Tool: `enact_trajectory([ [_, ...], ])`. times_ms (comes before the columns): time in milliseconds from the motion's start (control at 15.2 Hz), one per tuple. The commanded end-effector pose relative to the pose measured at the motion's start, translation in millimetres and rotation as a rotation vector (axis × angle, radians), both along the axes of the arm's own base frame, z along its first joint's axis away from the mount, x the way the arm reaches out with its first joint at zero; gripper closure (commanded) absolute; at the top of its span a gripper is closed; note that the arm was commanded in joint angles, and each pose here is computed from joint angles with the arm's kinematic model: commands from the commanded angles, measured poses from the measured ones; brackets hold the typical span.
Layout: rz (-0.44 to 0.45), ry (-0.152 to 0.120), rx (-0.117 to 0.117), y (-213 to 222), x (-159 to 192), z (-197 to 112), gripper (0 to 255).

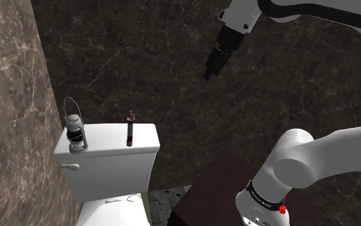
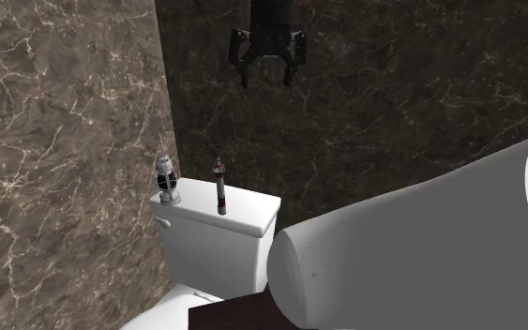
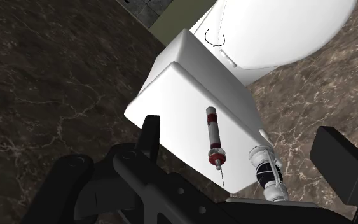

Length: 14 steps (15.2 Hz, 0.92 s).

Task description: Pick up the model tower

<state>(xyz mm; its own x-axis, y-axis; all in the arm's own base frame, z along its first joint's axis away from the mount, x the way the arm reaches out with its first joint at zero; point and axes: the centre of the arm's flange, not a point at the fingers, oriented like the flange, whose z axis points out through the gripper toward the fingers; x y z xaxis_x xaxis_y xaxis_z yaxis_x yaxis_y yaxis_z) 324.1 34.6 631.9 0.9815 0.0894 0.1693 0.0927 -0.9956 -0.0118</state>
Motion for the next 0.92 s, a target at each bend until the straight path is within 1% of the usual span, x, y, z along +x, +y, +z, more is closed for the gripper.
enact_trajectory([
  [0,0.0,0.0,0.0,0,0,0,0],
  [858,0.026,0.039,0.125,4,131,-116,0],
])
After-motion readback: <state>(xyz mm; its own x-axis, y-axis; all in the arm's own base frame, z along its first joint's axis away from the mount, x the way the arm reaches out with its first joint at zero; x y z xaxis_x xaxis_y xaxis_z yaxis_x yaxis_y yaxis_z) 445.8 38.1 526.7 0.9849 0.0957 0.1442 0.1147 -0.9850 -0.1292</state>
